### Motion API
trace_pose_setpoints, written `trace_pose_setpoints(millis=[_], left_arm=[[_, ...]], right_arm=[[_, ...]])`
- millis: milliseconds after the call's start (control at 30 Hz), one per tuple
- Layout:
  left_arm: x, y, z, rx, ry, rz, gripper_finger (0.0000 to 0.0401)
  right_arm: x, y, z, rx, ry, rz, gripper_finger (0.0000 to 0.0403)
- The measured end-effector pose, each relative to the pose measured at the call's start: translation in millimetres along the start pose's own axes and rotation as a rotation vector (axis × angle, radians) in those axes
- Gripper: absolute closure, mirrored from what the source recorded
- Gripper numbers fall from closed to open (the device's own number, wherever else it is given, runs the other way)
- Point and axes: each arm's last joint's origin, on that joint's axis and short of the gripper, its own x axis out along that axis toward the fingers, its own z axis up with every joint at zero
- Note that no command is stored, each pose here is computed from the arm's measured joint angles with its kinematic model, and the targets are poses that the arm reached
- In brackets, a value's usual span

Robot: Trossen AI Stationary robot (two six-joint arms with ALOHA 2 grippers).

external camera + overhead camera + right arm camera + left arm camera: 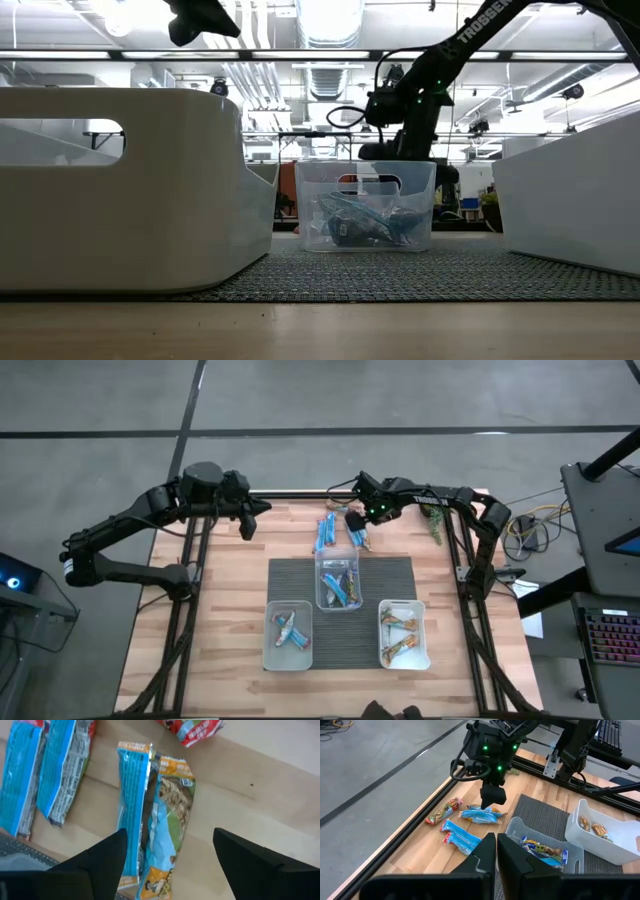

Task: Pick and place Granola Bars by type
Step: Put the orange granola bar into the white bin

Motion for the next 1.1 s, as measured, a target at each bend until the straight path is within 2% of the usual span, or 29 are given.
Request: trace_pose_setpoints(millis=[500, 867, 1100], left_arm=[[0.0, 0.0, 0.0, 0.0, 0.0, 0.0, 0.0401], [0.0, 0.0, 0.0, -0.013, 0.0, 0.0, 0.0401], [0.0, 0.0, -0.1, -0.02, 0.001, 0.0, 0.0401]], right_arm=[[1.8, 1.1, 4.0, -0.018, -0.053, -0.014, 0.0131], [37.8, -4.6, 0.3, -0.013, 0.042, -0.082, 0.0132], [43.2, -5.0, -0.3, -0.007, 0.066, -0.084, 0.014]])
